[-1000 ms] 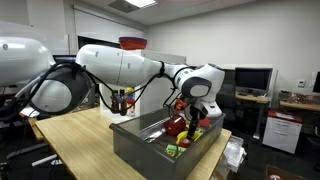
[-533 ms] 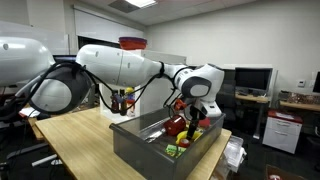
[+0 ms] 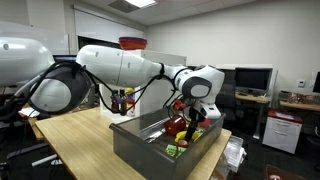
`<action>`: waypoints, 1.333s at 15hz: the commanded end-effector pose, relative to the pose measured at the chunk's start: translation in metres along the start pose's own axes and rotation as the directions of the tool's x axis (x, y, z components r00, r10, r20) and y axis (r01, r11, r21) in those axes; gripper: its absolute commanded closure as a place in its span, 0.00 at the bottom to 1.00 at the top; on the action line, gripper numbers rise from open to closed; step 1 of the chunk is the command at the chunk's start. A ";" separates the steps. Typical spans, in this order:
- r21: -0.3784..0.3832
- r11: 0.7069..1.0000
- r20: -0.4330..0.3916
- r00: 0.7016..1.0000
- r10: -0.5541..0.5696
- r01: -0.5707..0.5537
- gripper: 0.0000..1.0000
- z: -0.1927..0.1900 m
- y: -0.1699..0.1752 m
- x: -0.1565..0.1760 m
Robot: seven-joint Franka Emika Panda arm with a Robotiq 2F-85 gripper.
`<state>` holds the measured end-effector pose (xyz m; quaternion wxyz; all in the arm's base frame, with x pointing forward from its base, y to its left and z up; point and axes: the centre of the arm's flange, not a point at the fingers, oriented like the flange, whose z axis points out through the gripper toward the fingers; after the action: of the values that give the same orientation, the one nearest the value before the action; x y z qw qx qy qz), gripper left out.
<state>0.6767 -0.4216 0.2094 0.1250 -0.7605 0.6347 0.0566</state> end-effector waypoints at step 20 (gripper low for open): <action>-0.050 0.995 -0.025 0.996 -0.083 0.082 0.88 -0.017 0.015 -0.012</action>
<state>0.6730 -0.4243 0.2114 0.1103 -0.7734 0.6214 0.0599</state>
